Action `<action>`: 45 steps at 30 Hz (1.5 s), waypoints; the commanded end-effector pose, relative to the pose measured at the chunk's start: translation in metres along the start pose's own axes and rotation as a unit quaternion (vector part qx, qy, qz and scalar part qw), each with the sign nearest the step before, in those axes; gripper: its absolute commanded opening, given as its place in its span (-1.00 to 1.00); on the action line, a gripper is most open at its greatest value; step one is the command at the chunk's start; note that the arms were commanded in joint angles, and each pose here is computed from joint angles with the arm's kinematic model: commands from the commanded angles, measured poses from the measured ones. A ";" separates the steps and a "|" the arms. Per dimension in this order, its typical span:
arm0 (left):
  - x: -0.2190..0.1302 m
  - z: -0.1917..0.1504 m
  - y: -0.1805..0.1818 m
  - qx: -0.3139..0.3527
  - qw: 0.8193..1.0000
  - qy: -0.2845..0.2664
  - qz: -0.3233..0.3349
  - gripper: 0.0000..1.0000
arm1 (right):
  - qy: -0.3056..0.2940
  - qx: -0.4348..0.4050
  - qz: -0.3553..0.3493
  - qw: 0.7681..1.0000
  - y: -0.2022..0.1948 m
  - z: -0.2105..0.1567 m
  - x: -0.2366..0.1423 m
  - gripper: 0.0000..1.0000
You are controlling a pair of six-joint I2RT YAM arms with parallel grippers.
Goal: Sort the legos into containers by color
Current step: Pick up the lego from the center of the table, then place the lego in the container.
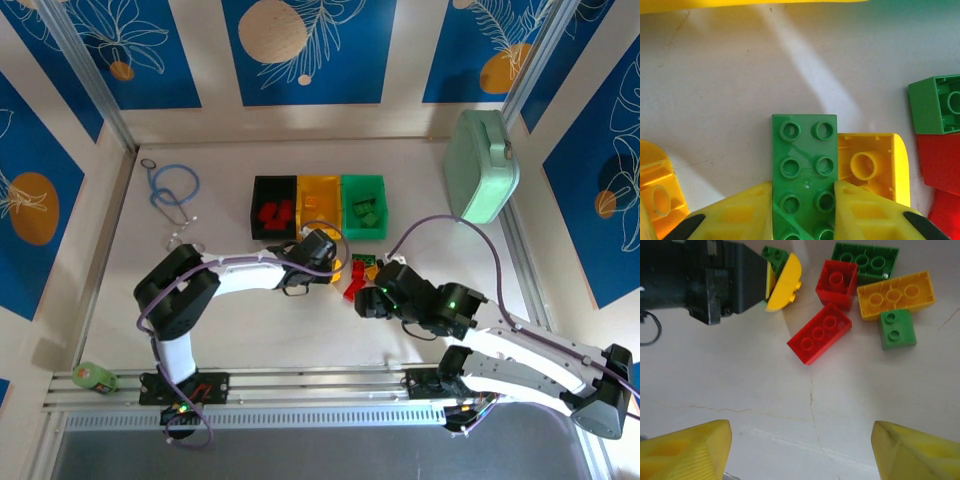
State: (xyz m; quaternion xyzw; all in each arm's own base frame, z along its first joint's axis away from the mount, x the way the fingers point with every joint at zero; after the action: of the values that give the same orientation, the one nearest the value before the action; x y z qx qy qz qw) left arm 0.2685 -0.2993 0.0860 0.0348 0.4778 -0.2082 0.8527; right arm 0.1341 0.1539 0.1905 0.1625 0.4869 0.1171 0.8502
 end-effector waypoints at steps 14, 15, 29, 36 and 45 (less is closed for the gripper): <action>-0.022 -0.002 0.012 0.002 1.000 0.009 0.015 -0.57 | -0.064 0.017 0.003 0.998 -0.004 0.020 -0.033 0.49; -0.025 0.002 0.011 0.004 1.000 0.004 0.014 -0.57 | -0.071 0.023 -0.013 0.997 -0.009 0.021 -0.035 0.48; -0.051 0.084 -0.026 0.062 0.995 -0.073 -0.029 -0.56 | -0.068 0.118 -0.060 0.989 -0.055 0.022 -0.045 0.49; -0.027 0.140 -0.040 0.092 0.992 -0.077 -0.037 -0.55 | -0.051 0.115 -0.046 0.991 -0.052 0.017 -0.039 0.49; 0.007 0.181 -0.043 0.099 0.992 -0.068 -0.032 -0.55 | -0.048 0.111 -0.041 0.992 -0.053 0.015 -0.045 0.49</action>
State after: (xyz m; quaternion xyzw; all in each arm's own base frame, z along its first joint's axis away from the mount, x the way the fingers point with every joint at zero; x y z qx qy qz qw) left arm 0.3912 -0.3908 0.1835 0.0767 0.3822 -0.2812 0.8769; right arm 0.1305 0.0865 0.2113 0.2435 0.4564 0.0067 0.8558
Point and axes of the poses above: each hand's point on the last joint's axis, 136 mm out from that joint toward the fingers, its own x axis out along the fingers, its own y axis along the line the jaws close on, z = x × y, the point moved 6 cm from there along -x, back along the fingers, and after that the axes turned 12 degrees about x, right-handed, at the moved point
